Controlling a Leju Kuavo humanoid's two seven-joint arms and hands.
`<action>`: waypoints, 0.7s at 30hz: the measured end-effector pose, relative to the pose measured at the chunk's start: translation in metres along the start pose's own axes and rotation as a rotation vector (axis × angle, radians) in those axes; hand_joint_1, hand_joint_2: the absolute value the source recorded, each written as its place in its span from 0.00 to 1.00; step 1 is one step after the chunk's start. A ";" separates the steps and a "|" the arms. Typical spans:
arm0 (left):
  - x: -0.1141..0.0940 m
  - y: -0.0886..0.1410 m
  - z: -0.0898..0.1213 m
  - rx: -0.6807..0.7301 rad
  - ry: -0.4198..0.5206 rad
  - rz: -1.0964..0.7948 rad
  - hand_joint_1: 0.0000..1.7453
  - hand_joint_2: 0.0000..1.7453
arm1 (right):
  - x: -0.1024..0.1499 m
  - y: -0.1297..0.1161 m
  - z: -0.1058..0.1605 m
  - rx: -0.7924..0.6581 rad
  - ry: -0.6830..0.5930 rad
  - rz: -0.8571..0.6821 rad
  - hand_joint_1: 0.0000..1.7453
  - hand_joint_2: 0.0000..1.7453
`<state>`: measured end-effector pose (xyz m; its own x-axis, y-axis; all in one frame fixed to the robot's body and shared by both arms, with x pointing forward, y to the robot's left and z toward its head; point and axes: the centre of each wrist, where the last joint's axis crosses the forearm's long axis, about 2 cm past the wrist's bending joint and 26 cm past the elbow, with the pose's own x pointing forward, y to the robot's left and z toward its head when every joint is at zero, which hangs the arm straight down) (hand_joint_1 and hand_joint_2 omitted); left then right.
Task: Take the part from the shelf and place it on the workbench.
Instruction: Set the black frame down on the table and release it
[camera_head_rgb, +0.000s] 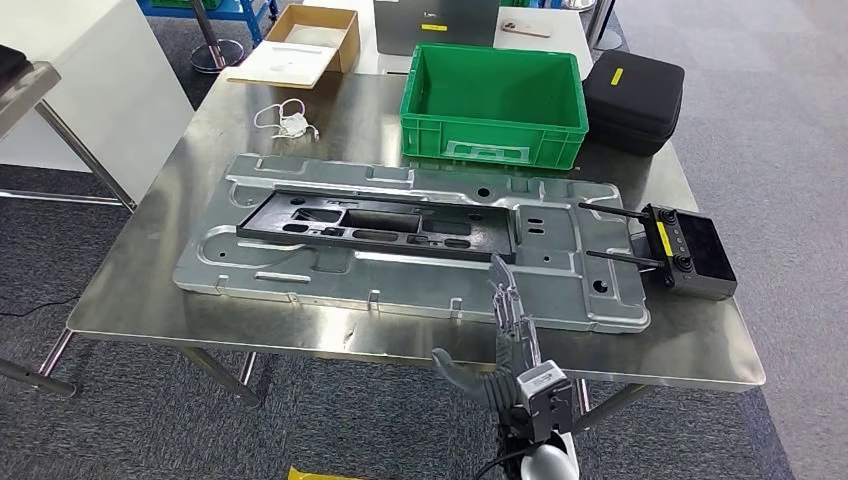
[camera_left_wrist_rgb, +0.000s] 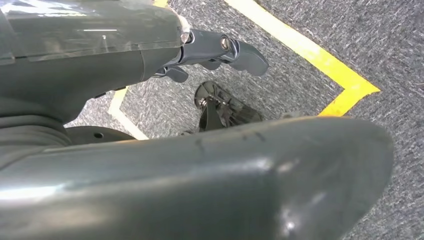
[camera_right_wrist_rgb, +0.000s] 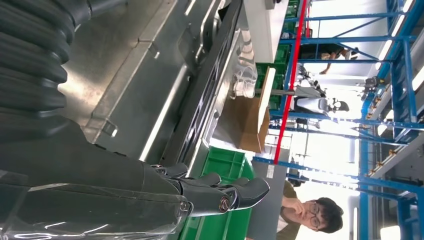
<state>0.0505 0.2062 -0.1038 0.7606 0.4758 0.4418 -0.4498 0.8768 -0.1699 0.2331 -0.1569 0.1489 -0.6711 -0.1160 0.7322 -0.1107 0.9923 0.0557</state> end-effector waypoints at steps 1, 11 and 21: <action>0.000 0.000 0.000 -0.011 -0.002 0.002 0.00 0.00 | 0.001 0.000 0.002 -0.002 -0.004 0.003 0.00 1.00; 0.004 0.007 -0.002 -0.018 -0.038 -0.037 0.00 0.00 | 0.026 -0.003 -0.004 -0.074 -0.117 0.007 0.00 1.00; 0.006 0.010 -0.003 -0.048 -0.017 -0.055 0.00 0.00 | 0.035 -0.004 -0.011 -0.092 -0.163 0.018 0.00 1.00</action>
<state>0.0517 0.2178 -0.1054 0.7750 0.4261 0.4668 -0.3842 0.9040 -0.1873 0.2176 -0.1646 0.1818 -0.7834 -0.0961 0.6141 -0.0352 0.9932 0.1106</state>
